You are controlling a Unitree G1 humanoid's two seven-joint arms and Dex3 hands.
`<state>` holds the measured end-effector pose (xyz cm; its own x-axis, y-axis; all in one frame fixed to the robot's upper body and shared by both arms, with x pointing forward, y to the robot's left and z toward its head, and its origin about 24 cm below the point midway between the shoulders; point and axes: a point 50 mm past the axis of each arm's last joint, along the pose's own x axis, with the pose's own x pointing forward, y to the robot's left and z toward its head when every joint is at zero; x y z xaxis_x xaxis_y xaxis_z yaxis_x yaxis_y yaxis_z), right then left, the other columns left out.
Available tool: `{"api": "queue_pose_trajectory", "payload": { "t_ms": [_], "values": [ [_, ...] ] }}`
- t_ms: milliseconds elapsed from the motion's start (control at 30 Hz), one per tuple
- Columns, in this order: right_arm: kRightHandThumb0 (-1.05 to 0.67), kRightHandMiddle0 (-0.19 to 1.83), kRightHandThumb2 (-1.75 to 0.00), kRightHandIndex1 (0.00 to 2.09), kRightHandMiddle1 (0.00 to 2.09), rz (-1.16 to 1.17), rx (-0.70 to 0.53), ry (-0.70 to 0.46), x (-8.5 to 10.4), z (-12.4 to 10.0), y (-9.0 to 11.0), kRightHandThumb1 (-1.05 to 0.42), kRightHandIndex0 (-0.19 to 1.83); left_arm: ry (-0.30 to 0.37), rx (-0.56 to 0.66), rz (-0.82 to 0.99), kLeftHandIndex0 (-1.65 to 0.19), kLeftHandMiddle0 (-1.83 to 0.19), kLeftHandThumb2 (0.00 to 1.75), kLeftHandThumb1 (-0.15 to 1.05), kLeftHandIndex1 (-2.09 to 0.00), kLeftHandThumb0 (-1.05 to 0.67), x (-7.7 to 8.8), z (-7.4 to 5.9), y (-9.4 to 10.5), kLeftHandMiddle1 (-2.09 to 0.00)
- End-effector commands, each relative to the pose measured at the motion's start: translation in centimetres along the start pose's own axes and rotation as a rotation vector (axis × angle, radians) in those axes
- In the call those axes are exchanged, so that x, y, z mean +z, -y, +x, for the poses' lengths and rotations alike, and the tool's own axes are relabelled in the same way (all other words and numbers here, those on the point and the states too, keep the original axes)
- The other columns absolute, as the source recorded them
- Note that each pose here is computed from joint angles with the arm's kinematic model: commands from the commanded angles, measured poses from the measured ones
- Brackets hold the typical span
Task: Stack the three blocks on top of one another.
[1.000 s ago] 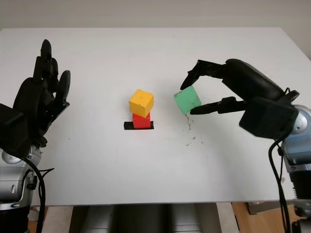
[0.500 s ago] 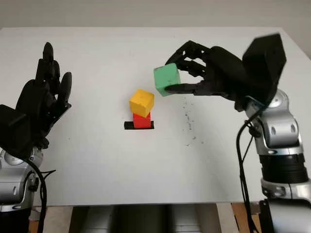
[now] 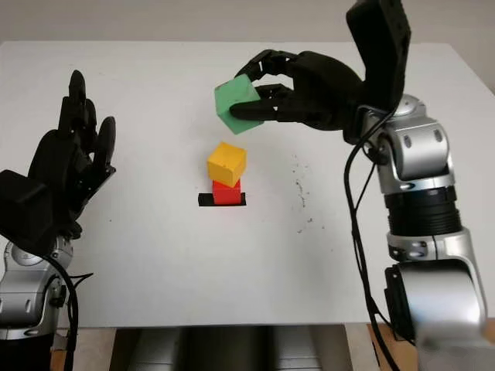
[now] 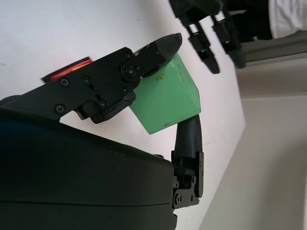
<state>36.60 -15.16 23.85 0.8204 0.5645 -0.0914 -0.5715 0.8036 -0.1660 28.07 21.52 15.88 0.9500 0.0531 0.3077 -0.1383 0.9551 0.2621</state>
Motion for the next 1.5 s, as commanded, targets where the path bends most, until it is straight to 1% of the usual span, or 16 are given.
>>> {"api": "queue_pose_trajectory", "payload": {
  "t_ms": [0, 133, 233, 533, 700, 867, 1067, 1200, 1467],
  "values": [
    [-0.44, 0.10, -0.06, 0.87, 1.93, 0.021, -0.008, 0.037, -0.2, 0.1, -0.1, -1.04, -0.18, 0.011, 0.001, 0.006, 0.19, 0.19, 0.59, 1.05, 0.00, -0.67, 0.1, -0.2, 0.2, 0.00],
    [-0.44, 0.09, -0.06, 0.82, 1.94, 0.045, -0.026, 0.046, -1.3, 0.7, -0.7, -1.04, -0.16, 0.010, 0.004, 0.004, 0.19, 0.19, 0.59, 1.05, 0.00, -0.67, 0.1, -0.3, 0.2, 0.00],
    [-0.44, 0.10, -0.06, 0.81, 1.94, 0.061, -0.032, 0.040, -1.7, 1.0, -1.0, -1.04, -0.13, 0.014, 0.008, 0.006, 0.19, 0.19, 0.58, 1.05, 0.00, -0.68, 0.1, -0.3, 0.1, 0.00],
    [-0.43, 0.11, -0.05, 0.78, 1.90, 0.066, -0.010, 0.033, -2.7, 1.1, -1.4, -1.04, -0.09, 0.013, 0.004, 0.012, 0.19, 0.19, 0.59, 1.05, 0.00, -0.66, 0.1, -0.3, 0.1, 0.00],
    [-0.42, 0.10, -0.05, 0.75, 1.93, 0.065, -0.002, -0.005, -3.7, 1.2, -1.5, -1.03, -0.11, 0.013, 0.012, 0.013, 0.19, 0.19, 0.59, 1.05, 0.00, -0.67, 0.1, -0.3, 0.0, 0.00],
    [-0.47, 0.19, -0.05, 0.62, 1.85, 0.069, 0.021, -0.034, -4.5, 1.3, -1.5, -0.99, -0.01, 0.019, 0.001, 0.022, 0.19, 0.19, 0.59, 1.05, 0.00, -0.69, 0.1, -0.3, 0.1, 0.00],
    [-0.49, 0.22, -0.05, 0.59, 1.81, 0.077, 0.055, -0.057, -5.5, 1.5, -1.7, -0.99, 0.03, 0.021, 0.008, 0.026, 0.19, 0.19, 0.59, 1.05, 0.00, -0.69, 0.1, -0.2, 0.1, 0.00],
    [-0.49, 0.23, -0.05, 0.58, 1.78, 0.085, 0.063, -0.071, -5.8, 1.7, -1.8, -0.98, 0.04, 0.015, 0.013, 0.028, 0.19, 0.19, 0.58, 1.05, 0.00, -0.69, 0.1, -0.2, 0.1, -0.01],
    [-0.48, 0.23, -0.06, 0.55, 1.80, 0.073, 0.078, -0.080, -6.0, 1.9, -2.2, -0.99, 0.05, 0.024, 0.008, 0.028, 0.19, 0.19, 0.58, 1.05, 0.00, -0.70, 0.2, -0.2, 0.1, 0.00]
  ]
}}
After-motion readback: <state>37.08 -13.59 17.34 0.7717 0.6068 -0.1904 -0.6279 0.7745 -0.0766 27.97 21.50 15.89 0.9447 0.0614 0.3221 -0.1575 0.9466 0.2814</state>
